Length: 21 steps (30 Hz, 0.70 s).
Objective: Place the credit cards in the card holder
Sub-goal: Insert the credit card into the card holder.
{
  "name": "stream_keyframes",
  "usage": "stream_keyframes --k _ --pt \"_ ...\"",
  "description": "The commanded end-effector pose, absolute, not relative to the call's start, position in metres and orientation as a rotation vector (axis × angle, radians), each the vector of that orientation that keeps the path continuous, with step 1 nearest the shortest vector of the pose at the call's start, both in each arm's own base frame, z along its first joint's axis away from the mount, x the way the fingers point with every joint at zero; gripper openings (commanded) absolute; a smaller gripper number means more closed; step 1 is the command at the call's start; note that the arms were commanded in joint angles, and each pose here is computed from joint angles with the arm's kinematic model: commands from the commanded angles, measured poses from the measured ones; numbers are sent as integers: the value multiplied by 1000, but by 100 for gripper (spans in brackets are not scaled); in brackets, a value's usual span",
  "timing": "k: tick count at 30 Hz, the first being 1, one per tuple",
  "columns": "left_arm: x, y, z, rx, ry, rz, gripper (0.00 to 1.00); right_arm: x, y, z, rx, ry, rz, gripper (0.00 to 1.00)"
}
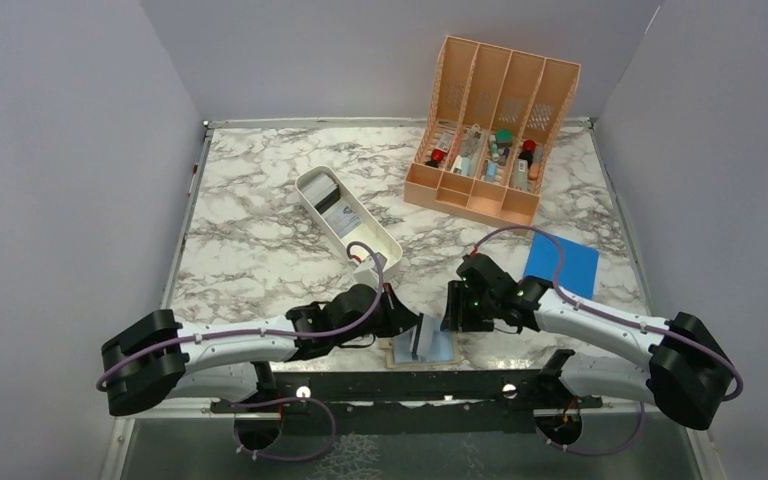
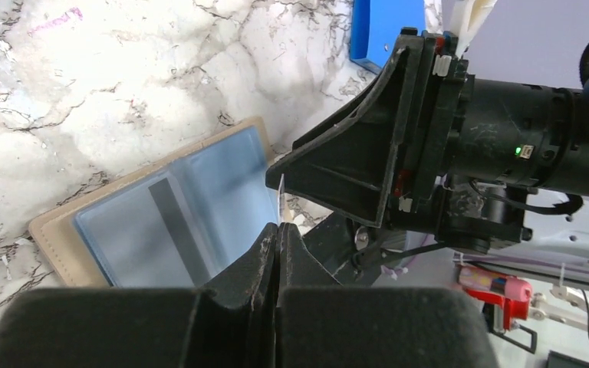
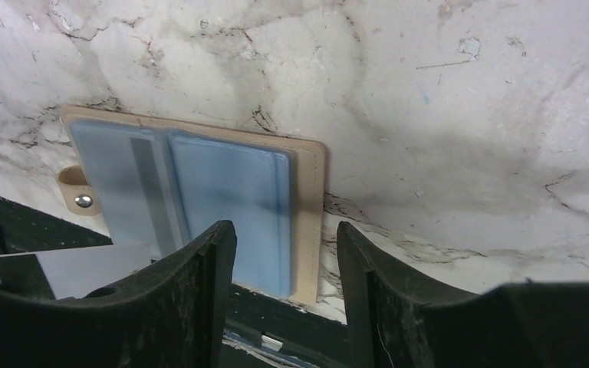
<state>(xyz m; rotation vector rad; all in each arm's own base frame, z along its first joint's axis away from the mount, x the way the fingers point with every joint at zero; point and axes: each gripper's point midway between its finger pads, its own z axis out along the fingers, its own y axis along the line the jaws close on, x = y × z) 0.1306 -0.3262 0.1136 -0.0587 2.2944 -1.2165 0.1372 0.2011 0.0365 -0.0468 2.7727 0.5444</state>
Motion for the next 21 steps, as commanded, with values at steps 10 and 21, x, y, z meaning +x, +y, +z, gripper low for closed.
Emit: stream_keyframes --k 10,21 --pt "144 -307 83 -275 2252 -1077 0 145 201 20 -24 2755 565 52" --pt "140 -298 62 -298 2293 -1018 0 145 203 15 -1 2758 591 51"
